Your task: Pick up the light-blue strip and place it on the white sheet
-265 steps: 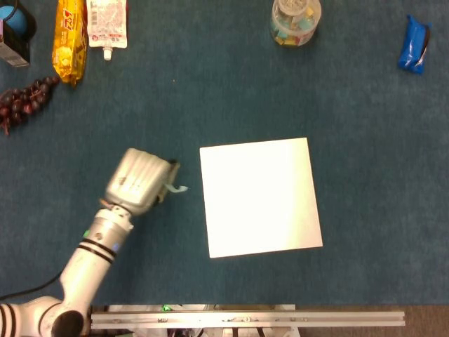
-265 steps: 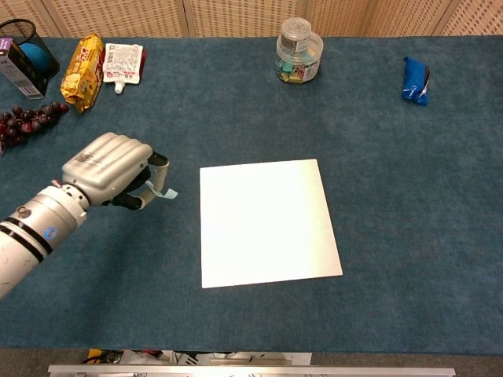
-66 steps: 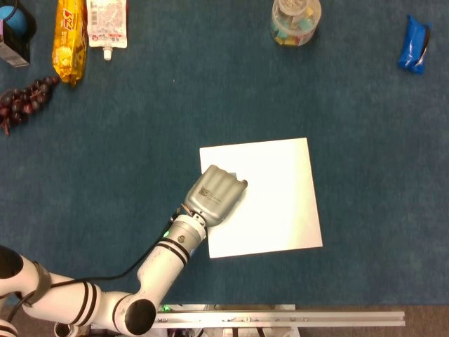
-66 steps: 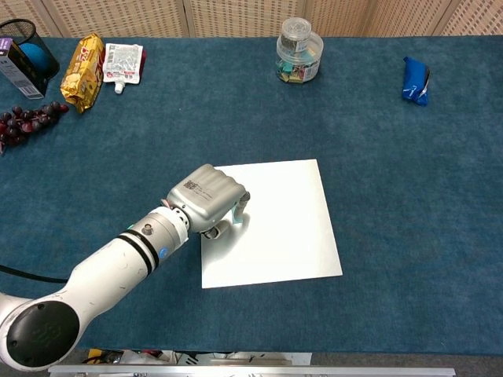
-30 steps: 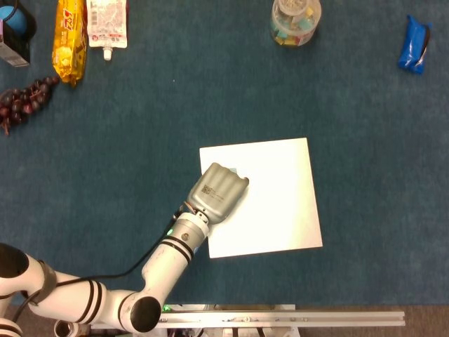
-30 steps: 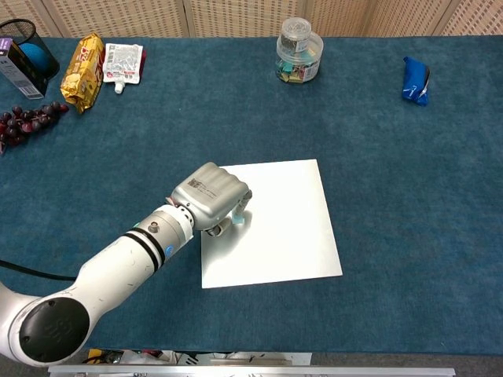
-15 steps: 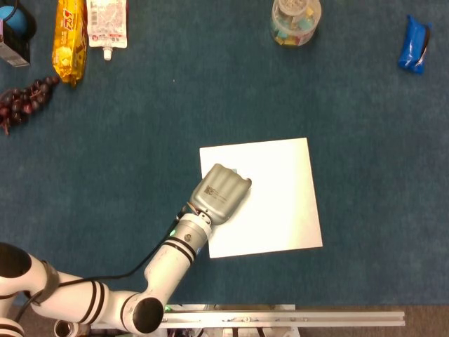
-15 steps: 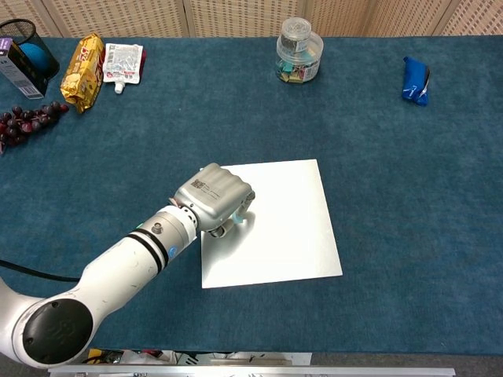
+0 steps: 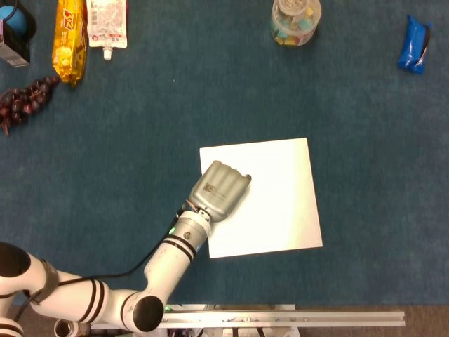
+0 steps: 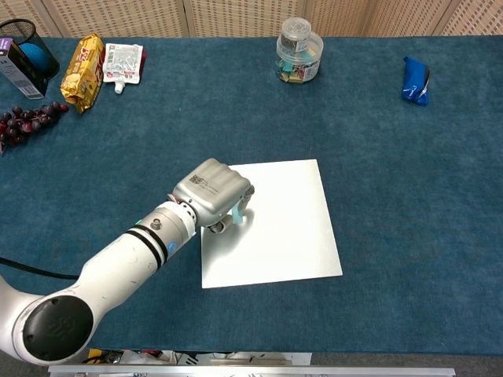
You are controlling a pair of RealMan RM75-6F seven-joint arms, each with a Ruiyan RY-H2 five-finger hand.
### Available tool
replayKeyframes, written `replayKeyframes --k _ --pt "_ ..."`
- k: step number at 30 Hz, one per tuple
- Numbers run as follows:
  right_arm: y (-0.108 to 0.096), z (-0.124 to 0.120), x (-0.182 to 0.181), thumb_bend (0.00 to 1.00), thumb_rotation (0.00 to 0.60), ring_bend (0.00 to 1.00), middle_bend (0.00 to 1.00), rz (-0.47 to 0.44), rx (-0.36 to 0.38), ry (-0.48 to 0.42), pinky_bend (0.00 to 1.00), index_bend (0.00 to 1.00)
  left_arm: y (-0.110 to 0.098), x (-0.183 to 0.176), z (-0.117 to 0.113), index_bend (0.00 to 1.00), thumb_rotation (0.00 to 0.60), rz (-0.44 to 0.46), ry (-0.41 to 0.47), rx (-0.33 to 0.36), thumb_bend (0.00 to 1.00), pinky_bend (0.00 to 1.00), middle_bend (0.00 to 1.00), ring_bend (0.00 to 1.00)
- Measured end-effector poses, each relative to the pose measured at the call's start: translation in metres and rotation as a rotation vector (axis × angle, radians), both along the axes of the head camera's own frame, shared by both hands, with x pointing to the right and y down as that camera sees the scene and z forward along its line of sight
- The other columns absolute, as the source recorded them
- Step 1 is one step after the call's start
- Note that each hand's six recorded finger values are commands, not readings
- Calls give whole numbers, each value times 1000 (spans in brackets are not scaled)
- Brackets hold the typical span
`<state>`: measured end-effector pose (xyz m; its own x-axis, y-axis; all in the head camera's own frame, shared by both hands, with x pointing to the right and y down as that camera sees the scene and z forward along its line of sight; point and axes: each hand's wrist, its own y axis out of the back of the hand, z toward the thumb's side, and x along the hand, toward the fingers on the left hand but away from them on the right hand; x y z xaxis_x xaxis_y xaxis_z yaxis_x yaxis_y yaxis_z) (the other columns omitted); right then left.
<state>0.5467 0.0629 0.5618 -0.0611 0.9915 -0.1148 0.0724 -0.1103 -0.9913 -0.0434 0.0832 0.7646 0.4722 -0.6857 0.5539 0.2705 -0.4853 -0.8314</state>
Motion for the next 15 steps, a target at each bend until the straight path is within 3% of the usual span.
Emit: replayKeyframes --k 8,15 --pt "-1 1 -3 231 600 695 596 -8 -4 -4 694 513 -9 -18 -19 442 599 -31 31 30 378 1000 887 999" --pt "-2 6 -6 231 600 695 596 -14 -17 -5 694 513 -26 -62 -46 435 600 -128 99 80 378 1000 828 927"
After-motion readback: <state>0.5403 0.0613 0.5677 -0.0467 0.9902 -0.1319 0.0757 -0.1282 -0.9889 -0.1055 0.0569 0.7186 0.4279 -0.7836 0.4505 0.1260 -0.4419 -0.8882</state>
